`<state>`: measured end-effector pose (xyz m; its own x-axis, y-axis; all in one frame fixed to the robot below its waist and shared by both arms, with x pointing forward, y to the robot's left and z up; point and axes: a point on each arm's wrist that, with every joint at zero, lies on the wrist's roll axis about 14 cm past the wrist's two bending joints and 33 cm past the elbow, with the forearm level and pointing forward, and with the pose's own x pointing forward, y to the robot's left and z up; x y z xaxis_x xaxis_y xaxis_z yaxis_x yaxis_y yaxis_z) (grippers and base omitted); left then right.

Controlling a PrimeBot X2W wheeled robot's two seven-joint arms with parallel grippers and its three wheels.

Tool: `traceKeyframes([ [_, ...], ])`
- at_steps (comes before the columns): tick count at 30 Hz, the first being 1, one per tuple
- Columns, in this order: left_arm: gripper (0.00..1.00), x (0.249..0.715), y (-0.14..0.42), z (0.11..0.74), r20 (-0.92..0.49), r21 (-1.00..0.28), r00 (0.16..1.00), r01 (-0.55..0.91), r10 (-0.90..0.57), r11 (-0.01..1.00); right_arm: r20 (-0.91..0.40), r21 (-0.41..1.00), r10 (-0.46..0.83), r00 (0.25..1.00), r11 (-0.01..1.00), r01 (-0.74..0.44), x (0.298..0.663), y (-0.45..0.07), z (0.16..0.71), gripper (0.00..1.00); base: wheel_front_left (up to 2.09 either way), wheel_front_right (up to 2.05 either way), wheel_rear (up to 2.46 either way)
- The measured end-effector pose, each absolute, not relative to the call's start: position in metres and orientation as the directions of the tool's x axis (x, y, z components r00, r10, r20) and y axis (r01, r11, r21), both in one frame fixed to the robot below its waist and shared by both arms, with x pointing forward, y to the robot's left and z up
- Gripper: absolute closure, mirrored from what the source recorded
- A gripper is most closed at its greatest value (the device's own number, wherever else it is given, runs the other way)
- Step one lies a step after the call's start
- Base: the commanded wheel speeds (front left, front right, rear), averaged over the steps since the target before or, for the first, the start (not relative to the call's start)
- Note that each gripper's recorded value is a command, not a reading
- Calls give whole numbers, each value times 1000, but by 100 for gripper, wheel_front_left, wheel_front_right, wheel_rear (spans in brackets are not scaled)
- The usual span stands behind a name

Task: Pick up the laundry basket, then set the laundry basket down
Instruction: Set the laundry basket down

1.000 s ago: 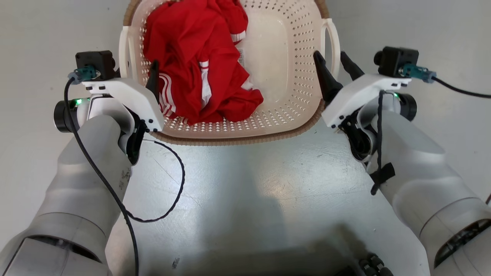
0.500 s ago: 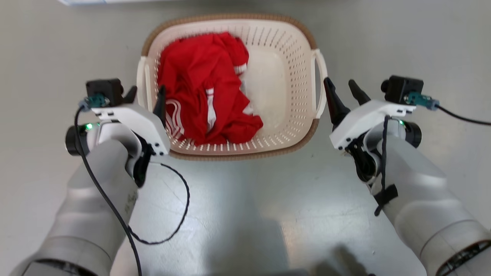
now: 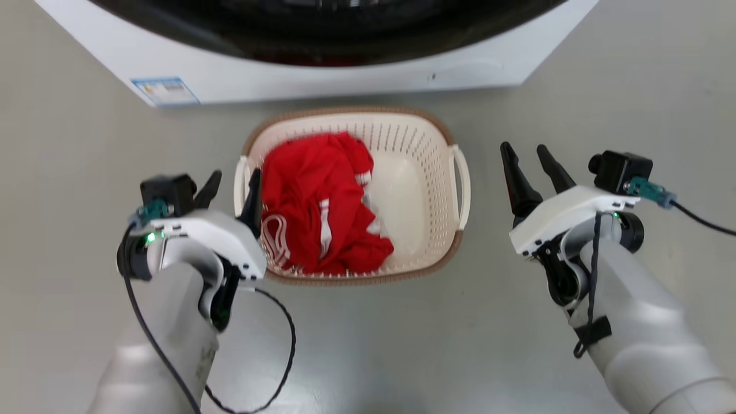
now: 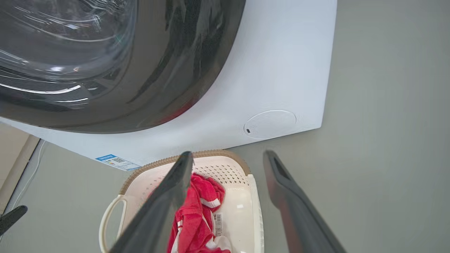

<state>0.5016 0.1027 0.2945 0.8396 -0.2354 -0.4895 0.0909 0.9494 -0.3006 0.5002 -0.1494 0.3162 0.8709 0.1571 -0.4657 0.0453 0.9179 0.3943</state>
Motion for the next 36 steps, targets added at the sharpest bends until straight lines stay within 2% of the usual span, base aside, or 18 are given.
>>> traceKeyframes([
  [18,0,459,117,411,-212,-297,956,135,-203,945,-202,364,147,968,929,-65,450,-154,423,0,0,0,0],
  [31,0,404,131,471,-39,-310,987,137,-156,941,-39,362,88,995,930,-68,396,-169,475,0,0,0,0],
  [36,0,392,140,489,22,-316,991,132,-132,940,17,343,77,997,936,-78,389,-173,492,0,0,0,0],
])
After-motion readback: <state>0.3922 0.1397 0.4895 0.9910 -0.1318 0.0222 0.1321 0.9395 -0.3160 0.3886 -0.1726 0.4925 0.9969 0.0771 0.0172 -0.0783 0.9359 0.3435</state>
